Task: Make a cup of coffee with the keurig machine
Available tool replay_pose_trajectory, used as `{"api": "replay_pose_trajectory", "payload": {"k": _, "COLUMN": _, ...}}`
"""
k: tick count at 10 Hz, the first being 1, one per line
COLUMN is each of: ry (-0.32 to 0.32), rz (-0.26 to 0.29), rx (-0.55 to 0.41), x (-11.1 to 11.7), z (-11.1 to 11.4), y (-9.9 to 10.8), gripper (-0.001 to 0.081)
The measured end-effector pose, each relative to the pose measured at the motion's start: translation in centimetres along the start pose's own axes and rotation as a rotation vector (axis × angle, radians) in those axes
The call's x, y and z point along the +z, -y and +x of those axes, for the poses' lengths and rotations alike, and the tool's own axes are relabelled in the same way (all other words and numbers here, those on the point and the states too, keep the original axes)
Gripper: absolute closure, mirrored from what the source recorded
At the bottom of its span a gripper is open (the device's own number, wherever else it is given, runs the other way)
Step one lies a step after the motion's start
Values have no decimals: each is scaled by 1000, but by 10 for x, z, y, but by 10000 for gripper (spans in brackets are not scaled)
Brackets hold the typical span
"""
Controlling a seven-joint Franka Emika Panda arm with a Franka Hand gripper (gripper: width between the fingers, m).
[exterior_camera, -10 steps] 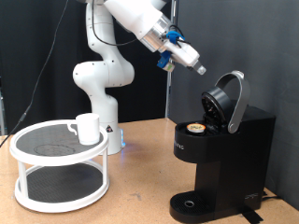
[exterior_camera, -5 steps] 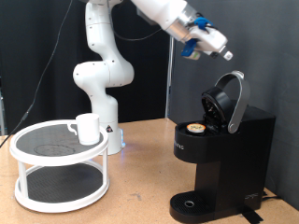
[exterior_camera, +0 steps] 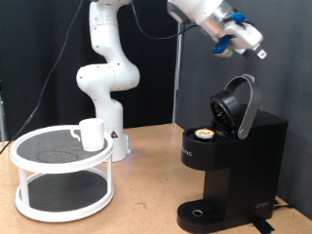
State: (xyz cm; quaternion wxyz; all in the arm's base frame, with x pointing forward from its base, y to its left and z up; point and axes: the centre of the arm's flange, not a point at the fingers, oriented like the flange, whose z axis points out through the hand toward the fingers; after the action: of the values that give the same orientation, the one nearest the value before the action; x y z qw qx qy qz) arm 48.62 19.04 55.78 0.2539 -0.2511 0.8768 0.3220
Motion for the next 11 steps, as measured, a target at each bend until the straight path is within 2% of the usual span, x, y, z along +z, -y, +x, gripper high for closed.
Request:
{"api": "replay_pose_trajectory", "payload": {"k": 3, "ry": -76, "rz": 17, "rx": -27, "x": 32, "z": -16, "y": -26, "gripper": 72}}
{"api": "replay_pose_trajectory", "payload": {"k": 5, "ry": -104, "rz": 43, "rx": -44, "x": 46, "z": -22, "y": -31, "gripper": 100}}
{"api": "replay_pose_trajectory", "payload": {"k": 6, "ry": -114, "rz": 53, "rx": -54, "x": 49, "z": -22, "y": -29, "gripper": 280}}
{"api": "replay_pose_trajectory", "payload": {"k": 7, "ry": -117, "rz": 58, "rx": -61, "x": 48, "z": -21, "y": -27, "gripper": 280}}
{"api": "replay_pose_trajectory", "payload": {"k": 8, "ry": -120, "rz": 60, "rx": -66, "x": 47, "z": -20, "y": -22, "gripper": 462}}
{"api": "replay_pose_trajectory", "payload": {"k": 9, "ry": -127, "rz": 62, "rx": -67, "x": 45, "z": -17, "y": -15, "gripper": 598}}
{"api": "replay_pose_trajectory", "payload": {"k": 10, "ry": -134, "rz": 65, "rx": -65, "x": 43, "z": -13, "y": -7, "gripper": 598}}
{"api": "replay_pose_trajectory", "payload": {"k": 11, "ry": -146, "rz": 73, "rx": -60, "x": 43, "z": -7, "y": 2, "gripper": 753}}
